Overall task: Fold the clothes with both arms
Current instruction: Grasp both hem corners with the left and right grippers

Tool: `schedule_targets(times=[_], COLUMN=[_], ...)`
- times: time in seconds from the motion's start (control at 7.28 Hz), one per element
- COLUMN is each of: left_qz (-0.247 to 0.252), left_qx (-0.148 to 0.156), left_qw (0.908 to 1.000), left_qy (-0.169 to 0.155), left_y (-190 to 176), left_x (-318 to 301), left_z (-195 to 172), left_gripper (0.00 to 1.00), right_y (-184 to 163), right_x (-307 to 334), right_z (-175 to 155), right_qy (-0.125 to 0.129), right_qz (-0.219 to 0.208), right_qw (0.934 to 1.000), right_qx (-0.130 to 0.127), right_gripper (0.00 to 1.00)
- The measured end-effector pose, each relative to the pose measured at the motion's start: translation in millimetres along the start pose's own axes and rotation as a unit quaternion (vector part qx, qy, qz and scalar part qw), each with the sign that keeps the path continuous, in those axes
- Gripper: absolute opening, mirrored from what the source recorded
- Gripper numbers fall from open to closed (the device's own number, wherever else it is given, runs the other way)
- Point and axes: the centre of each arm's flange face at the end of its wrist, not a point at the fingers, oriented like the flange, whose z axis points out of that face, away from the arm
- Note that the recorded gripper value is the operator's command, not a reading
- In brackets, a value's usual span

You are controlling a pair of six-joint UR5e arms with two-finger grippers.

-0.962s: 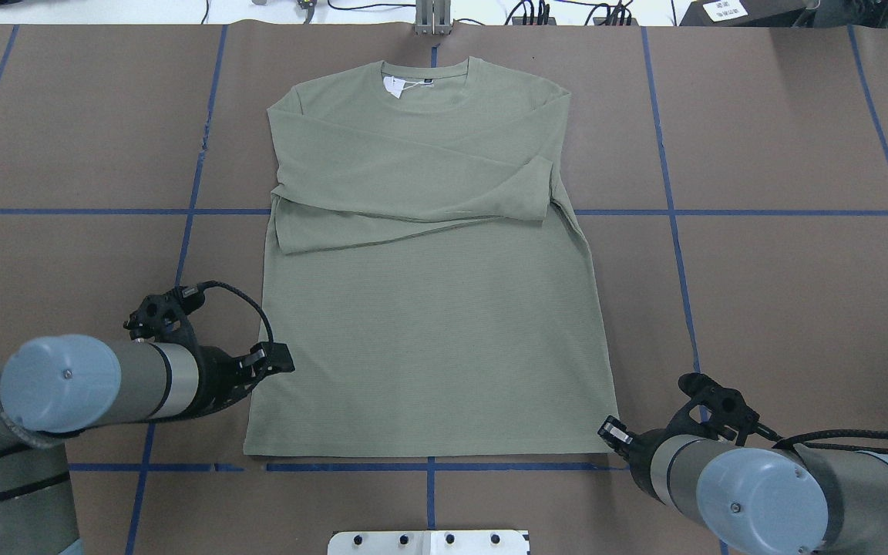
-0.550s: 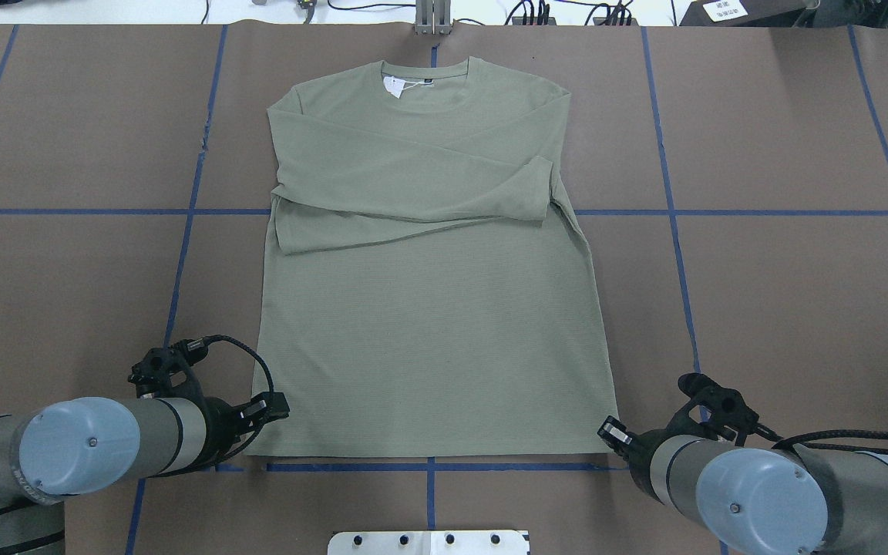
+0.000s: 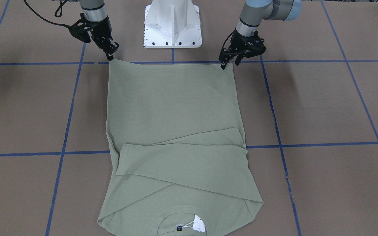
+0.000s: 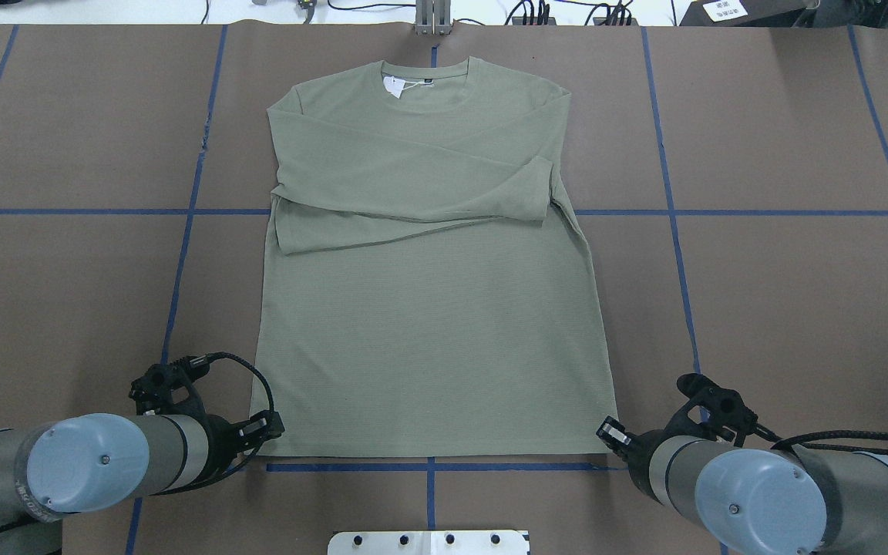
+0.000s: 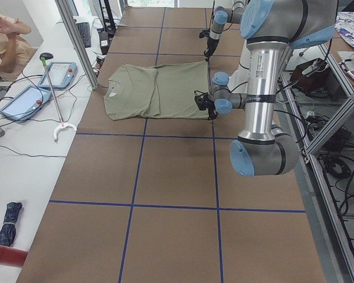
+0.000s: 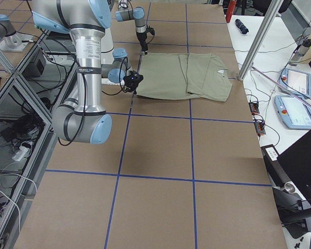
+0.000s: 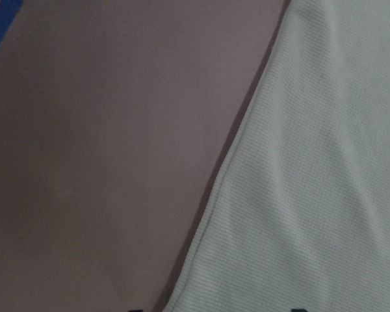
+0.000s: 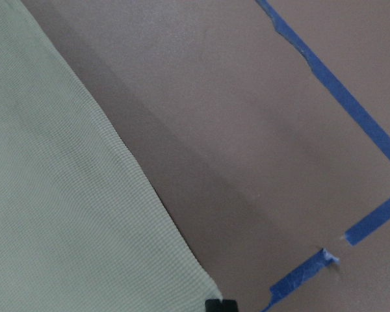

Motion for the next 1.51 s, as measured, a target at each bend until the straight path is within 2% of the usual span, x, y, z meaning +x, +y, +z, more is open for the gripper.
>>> schedule_targets(times=[0.14,0.27,0.69,1.1,1.51], left_qz=[-0.002,-0.006,-0.011,-0.004,0.010], left_qx=[-0.001,-0.002,-0.007,-0.042,-0.080], left_qw=[1.0000,1.0000,0.9999,0.9991,0.9965], left_qy=[-0.002,-0.003,-0.004,0.009,0.022], left_y=[1.8,2.8,3.7,16.6,43.1], left_x=[-0.7,-0.9,-3.3,0.6,0.7], left_z=[1.0,1.2,-2.5,-29.1,-58.1], left_gripper=[0.18,0.00,0.00,0.00,0.00], right_y=[0.2,0.4,0.9,2.4,12.4], right_x=[-0.3,-0.7,-1.2,5.3,35.1], right_z=[-0.2,-0.6,-1.0,-13.8,-47.2], right_qy=[0.000,-0.001,-0.002,-0.003,0.005], right_qz=[0.000,0.000,0.000,-0.003,-0.026], right_qw=[1.0000,1.0000,1.0000,1.0000,0.9991], right_qx=[0.000,0.000,-0.001,-0.007,-0.033], right_gripper=[0.00,0.00,0.00,0.00,0.00])
